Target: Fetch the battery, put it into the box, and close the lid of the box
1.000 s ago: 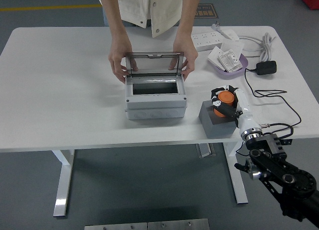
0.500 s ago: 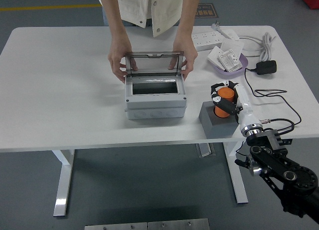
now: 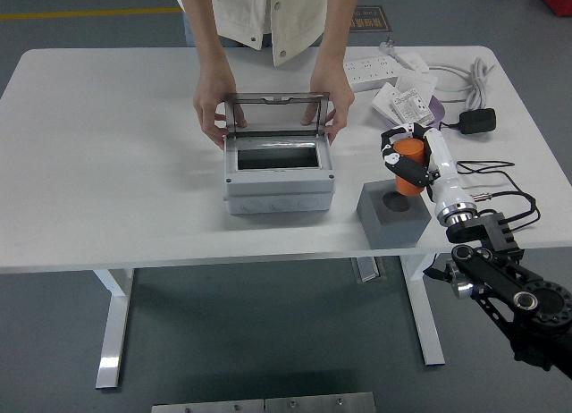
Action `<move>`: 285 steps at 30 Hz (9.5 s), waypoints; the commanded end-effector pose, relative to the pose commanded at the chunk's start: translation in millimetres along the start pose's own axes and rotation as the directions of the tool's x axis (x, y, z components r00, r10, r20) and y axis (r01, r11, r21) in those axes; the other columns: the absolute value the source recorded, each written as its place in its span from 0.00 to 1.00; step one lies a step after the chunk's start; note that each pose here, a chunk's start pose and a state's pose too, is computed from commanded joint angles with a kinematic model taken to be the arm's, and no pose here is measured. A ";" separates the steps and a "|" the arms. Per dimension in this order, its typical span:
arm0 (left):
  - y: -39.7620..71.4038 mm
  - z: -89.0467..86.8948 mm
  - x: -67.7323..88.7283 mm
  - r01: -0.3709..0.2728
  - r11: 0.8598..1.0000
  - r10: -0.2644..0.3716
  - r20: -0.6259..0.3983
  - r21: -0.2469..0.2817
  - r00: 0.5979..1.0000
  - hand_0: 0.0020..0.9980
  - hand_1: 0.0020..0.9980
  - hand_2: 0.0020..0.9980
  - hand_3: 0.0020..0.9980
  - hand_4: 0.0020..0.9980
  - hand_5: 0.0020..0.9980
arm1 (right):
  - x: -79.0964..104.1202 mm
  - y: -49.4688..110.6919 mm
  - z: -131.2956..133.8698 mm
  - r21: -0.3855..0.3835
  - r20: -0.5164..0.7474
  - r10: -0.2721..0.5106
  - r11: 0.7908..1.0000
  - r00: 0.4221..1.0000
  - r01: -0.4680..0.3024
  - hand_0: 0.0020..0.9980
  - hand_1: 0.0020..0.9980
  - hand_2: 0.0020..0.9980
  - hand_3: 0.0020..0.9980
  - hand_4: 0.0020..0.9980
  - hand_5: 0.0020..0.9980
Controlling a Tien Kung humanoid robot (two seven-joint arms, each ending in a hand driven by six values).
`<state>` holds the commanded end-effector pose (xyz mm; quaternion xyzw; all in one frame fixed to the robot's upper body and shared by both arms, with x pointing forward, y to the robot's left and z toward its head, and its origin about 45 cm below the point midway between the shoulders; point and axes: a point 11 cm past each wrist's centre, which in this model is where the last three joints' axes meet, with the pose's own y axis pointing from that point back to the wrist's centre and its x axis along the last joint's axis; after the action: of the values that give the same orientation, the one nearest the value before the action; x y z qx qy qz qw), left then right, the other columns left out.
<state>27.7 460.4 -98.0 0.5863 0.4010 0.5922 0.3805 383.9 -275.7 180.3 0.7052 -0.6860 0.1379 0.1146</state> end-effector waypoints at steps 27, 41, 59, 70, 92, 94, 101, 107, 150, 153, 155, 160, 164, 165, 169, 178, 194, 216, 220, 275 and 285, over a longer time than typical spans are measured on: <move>0.3 -5.8 14.0 -0.009 0.998 0.012 -0.042 0.058 0.999 0.61 0.78 0.75 0.76 0.88 0.33 | -121.6 -38.4 -94.1 0.090 -0.757 -0.209 0.905 0.619 0.415 0.15 0.09 0.27 0.24 0.00 0.00; 1.2 -4.3 26.9 -0.030 0.997 0.034 -0.048 0.077 0.998 0.61 0.78 0.75 0.77 0.88 0.34 | -156.8 -62.5 -97.0 0.061 -0.795 -0.213 0.903 0.568 0.425 0.14 0.09 0.26 0.23 0.00 0.00; 2.4 2.6 34.1 -0.043 0.996 0.046 -0.041 0.072 0.998 0.61 0.78 0.75 0.77 0.88 0.35 | -150.2 -78.3 -79.4 0.034 -0.752 -0.217 0.930 0.622 0.366 0.15 0.11 0.26 0.23 0.00 0.00; 2.5 -0.6 30.3 -0.029 0.995 0.032 -0.036 0.097 0.999 0.62 0.78 0.75 0.78 0.87 0.35 | -160.5 -74.2 -86.7 0.092 -0.715 -0.201 0.923 0.670 0.374 0.15 0.11 0.26 0.24 0.00 0.00; 3.2 7.3 29.2 -0.028 0.996 0.031 -0.036 0.081 0.999 0.62 0.78 0.76 0.78 0.87 0.36 | -158.0 -71.9 -72.6 0.081 -0.700 -0.222 0.919 0.678 0.385 0.32 0.26 0.38 0.52 0.23 0.06; 3.3 8.3 28.7 -0.027 0.997 0.030 -0.035 0.079 0.999 0.62 0.78 0.76 0.78 0.88 0.36 | -156.8 -72.3 -73.7 0.095 -0.696 -0.210 0.921 0.687 0.377 0.46 0.42 0.51 0.64 0.43 0.22; 3.7 11.7 28.3 -0.027 0.997 0.030 -0.033 0.072 0.999 0.62 0.78 0.76 0.78 0.87 0.36 | -156.9 -70.6 -71.0 0.102 -0.692 -0.208 0.920 0.692 0.378 0.58 0.47 0.54 0.65 0.56 0.29; 3.7 12.0 28.1 -0.027 0.997 0.030 -0.031 0.070 0.999 0.62 0.78 0.76 0.78 0.87 0.36 | -156.1 -70.3 -69.1 0.099 -0.680 -0.212 0.922 0.702 0.375 0.62 0.49 0.55 0.66 0.67 0.36; 3.9 11.3 28.9 -0.024 0.996 0.025 -0.003 0.080 1.000 0.62 0.78 0.75 0.78 0.86 0.32 | -116.6 -109.4 -115.5 0.072 -0.672 -0.194 0.943 0.715 0.324 0.68 0.50 0.57 0.66 0.81 0.50; 4.0 11.0 30.9 -0.028 0.996 0.028 -0.001 0.082 1.000 0.62 0.78 0.75 0.78 0.86 0.32 | -109.2 -114.9 -111.7 0.036 -0.680 -0.204 0.950 0.704 0.311 0.68 0.50 0.57 0.66 0.81 0.50; 4.0 11.0 32.1 -0.030 0.996 0.030 -0.001 0.084 1.000 0.62 0.78 0.74 0.78 0.86 0.31 | -105.9 -117.6 -111.7 0.026 -0.682 -0.205 0.952 0.702 0.304 0.69 0.55 0.61 0.67 0.82 0.52; 4.5 14.1 33.9 -0.032 0.996 0.032 0.000 0.078 0.999 0.62 0.78 0.74 0.78 0.86 0.31 | -104.1 -120.6 -112.8 0.018 -0.682 -0.206 0.955 0.702 0.297 0.74 0.69 0.70 0.73 0.82 0.53; 4.9 17.1 34.0 -0.032 0.997 0.032 0.001 0.072 0.999 0.62 0.78 0.74 0.78 0.86 0.31 | -107.8 -119.6 -112.6 0.019 -0.682 -0.209 0.953 0.701 0.303 0.74 0.69 0.70 0.73 0.82 0.53; 5.0 17.8 34.1 -0.032 0.997 0.032 0.001 0.070 0.999 0.62 0.78 0.74 0.78 0.86 0.31 | -109.1 -119.0 -111.8 0.018 -0.682 -0.211 0.952 0.700 0.305 0.74 0.69 0.70 0.73 0.82 0.53; 5.1 19.3 34.2 -0.032 0.997 0.032 0.001 0.066 0.999 0.62 0.78 0.74 0.78 0.86 0.31 | -115.1 -114.8 -105.1 0.008 -0.684 -0.227 0.948 0.694 0.318 0.75 0.70 0.71 0.73 0.83 0.53; 4.9 18.4 32.1 -0.028 0.997 0.029 -0.003 0.067 1.000 0.62 0.78 0.74 0.78 0.86 0.31 | -126.0 -103.8 -92.4 -0.009 -0.703 -0.260 0.934 0.663 0.356 0.74 0.70 0.71 0.73 0.83 0.54; 3.7 10.8 28.4 -0.021 0.997 0.023 -0.021 0.077 1.000 0.62 0.78 0.74 0.78 0.86 0.31 | -134.6 -90.8 -105.2 0.019 -0.777 -0.252 0.907 0.577 0.420 0.74 0.70 0.71 0.74 0.84 0.57; 2.6 3.6 24.8 -0.015 0.996 0.019 -0.040 0.086 0.999 0.62 0.78 0.74 0.78 0.86 0.32 | -134.2 -50.8 -76.4 -0.043 -0.808 -0.324 0.866 0.492 0.498 0.70 0.65 0.65 0.68 0.84 0.59; 2.5 2.6 24.4 -0.014 0.996 0.018 -0.041 0.087 0.999 0.61 0.78 0.74 0.78 0.86 0.32 | -135.1 -44.4 -76.8 -0.042 -0.804 -0.332 0.859 0.493 0.510 0.70 0.64 0.65 0.67 0.84 0.60; -0.6 -29.8 7.1 0.029 0.990 -0.022 -0.054 0.139 0.998 0.62 0.78 0.74 0.77 0.87 0.33 | 51.9 9.2 -9.6 0.028 0.210 0.070 0.997 0.975 -0.078 0.66 0.61 0.62 0.65 0.88 0.65; -0.6 -30.5 6.3 0.032 0.990 -0.024 -0.061 0.139 0.998 0.62 0.78 0.74 0.77 0.87 0.33 | 51.4 11.9 -7.0 0.012 0.172 0.036 0.999 0.984 -0.039 0.71 0.67 0.69 0.73 0.90 0.65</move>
<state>-3.0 465.5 -95.8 0.5880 0.4609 0.5744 0.3346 372.8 -321.7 204.6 0.7024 -0.7053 0.0841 0.0469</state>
